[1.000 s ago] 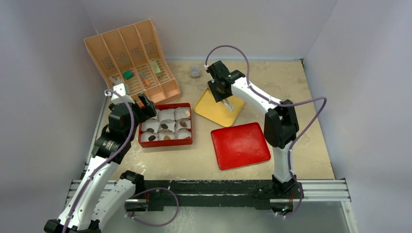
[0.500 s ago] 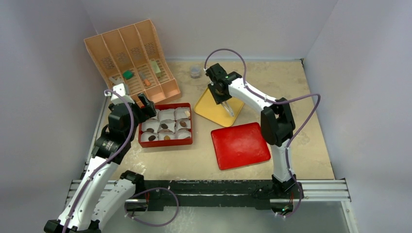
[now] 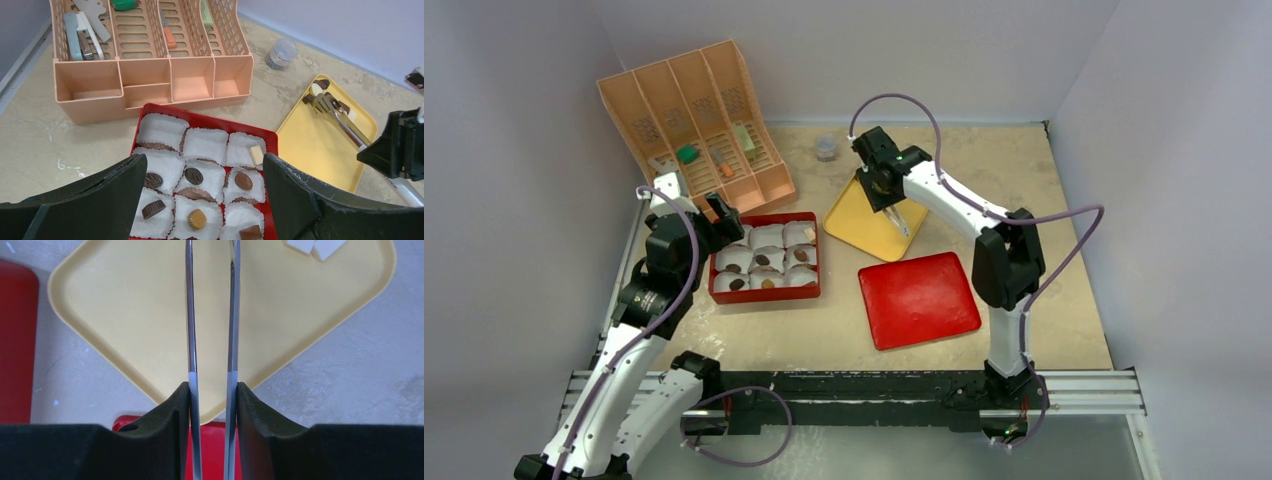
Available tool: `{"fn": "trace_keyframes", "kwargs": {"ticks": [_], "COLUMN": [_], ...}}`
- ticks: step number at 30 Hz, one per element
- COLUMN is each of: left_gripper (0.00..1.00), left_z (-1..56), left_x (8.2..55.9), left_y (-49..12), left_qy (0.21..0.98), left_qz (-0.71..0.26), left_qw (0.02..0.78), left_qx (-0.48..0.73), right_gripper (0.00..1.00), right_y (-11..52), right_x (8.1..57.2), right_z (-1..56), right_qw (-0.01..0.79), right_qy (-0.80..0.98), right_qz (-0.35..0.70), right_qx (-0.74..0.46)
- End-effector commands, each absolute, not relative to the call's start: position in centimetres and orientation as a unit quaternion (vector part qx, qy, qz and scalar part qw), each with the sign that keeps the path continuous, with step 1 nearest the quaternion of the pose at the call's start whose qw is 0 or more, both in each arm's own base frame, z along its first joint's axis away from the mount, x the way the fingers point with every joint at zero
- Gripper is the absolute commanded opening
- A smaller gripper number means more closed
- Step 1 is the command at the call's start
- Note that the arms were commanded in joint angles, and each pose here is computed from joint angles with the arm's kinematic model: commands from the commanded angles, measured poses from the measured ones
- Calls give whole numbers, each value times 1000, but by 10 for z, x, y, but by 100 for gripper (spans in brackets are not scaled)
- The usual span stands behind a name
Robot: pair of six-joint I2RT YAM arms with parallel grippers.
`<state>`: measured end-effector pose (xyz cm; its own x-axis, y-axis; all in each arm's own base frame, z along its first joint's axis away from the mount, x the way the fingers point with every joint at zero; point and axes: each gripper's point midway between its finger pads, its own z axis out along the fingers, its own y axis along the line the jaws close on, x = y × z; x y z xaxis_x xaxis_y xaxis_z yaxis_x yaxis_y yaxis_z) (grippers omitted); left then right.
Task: Pack the chocolate
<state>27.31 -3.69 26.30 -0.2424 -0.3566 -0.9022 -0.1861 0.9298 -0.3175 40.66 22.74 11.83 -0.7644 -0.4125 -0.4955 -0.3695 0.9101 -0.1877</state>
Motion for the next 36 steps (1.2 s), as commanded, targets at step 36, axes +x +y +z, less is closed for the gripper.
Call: {"fn": "trace_keyframes", "kwargs": {"ticks": [36], "left_gripper": [86], "left_z": [295], "left_x": [255], "left_y": [10], "left_qy": [731], "left_qz": [4], "left_qw": [636], "left_qx": [-247], "right_gripper": [29], "right_y": [424], "right_x": [297], "right_z": [193], "right_qw": [332], "right_qy": [863], "right_qz": [133], "right_qx": [-358]}}
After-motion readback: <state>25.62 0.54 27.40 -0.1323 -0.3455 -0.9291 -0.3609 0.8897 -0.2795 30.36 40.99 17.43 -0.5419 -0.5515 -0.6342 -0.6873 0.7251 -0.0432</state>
